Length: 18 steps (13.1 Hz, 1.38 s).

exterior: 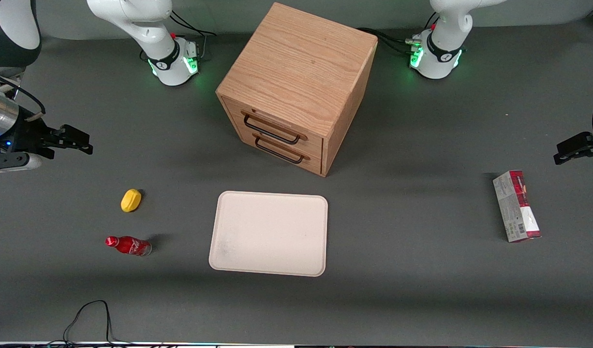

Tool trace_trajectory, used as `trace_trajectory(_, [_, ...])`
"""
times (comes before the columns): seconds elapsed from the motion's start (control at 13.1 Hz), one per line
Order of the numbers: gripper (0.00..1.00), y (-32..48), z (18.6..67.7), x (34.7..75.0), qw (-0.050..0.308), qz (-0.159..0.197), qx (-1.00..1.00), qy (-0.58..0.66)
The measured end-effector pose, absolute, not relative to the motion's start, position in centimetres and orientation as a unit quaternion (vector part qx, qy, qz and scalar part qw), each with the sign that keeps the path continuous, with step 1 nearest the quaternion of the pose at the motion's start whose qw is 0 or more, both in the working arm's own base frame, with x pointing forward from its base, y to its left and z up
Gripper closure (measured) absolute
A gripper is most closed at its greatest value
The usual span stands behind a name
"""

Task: Place coke bottle on tray
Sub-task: 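Move the right gripper down over the red Coca-Cola bottle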

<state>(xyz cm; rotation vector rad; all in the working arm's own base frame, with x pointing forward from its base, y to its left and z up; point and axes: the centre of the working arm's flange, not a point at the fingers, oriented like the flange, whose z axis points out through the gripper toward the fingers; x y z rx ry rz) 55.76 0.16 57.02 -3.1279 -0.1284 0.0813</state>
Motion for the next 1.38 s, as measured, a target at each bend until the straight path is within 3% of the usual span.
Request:
trace_trajectory(0.99, [0.00, -1.0, 58.3, 56.3, 0.006, 0.024, -0.999, -0.031])
trace_trajectory(1.38, [0.00, -1.9, 59.1, 62.6, 0.017, 0.020, -0.999, -0.026])
